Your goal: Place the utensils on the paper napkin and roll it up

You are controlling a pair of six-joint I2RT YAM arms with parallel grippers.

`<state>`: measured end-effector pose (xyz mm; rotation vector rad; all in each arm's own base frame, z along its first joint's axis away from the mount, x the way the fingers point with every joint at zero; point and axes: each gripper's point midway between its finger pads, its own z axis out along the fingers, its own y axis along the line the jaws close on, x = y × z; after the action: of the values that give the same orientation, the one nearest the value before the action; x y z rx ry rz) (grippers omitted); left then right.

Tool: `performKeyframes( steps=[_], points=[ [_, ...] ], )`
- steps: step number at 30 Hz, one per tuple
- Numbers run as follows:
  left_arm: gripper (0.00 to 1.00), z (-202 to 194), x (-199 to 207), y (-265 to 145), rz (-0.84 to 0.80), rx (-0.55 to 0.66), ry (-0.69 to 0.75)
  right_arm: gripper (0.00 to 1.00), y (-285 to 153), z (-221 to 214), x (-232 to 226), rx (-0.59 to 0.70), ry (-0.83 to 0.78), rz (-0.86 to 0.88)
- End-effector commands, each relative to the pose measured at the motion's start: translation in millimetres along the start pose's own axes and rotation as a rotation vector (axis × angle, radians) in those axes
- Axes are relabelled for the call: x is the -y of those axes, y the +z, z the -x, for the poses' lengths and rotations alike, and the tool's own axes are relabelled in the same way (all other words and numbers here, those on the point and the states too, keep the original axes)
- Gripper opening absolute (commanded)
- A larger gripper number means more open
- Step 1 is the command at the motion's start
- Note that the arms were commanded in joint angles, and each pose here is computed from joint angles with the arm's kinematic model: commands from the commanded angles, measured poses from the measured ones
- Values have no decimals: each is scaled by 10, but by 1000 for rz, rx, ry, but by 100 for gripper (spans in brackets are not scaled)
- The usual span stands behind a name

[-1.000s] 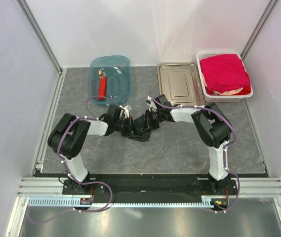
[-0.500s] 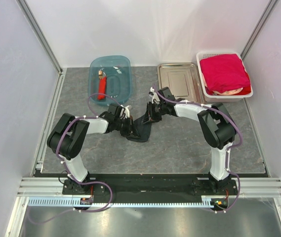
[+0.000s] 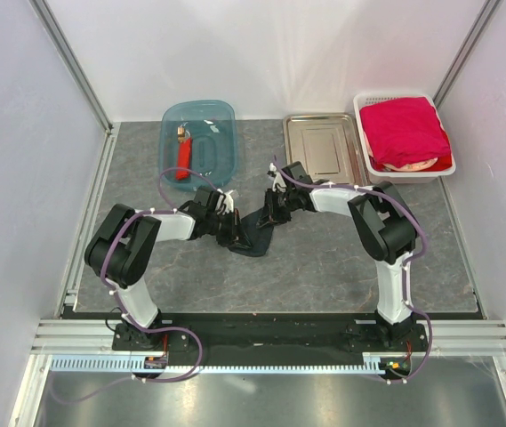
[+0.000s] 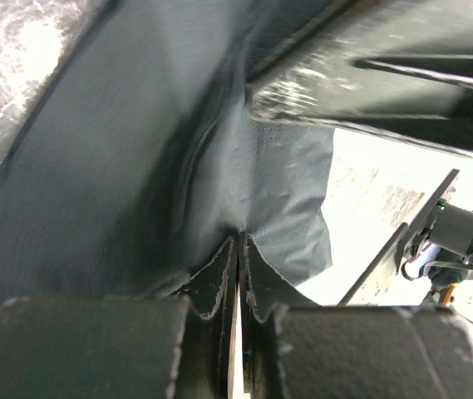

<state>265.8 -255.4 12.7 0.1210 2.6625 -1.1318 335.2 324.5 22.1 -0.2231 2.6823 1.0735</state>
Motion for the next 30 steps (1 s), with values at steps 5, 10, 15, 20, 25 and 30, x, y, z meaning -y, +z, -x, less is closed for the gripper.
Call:
performKeyframes(
  steps=[5,10,15,20,25,30],
  points=[
    [20,-95,-55,-160,42,21,74,10,212,-205,392,-44,8,-98],
    [42,170,154,-427,-31,138,95,6,242,-300,458,-61,33,-106],
    [64,322,-128,-789,37,202,-14,5,242,-304,458,-62,33,-104],
    [74,368,-453,-948,112,236,-86,4,243,-305,448,-63,35,-100],
    [75,409,-606,-831,106,210,-88,4,249,-330,458,-67,38,-97],
    [75,370,-693,-643,104,154,-126,3,266,-342,474,-71,49,-100]
  ],
)
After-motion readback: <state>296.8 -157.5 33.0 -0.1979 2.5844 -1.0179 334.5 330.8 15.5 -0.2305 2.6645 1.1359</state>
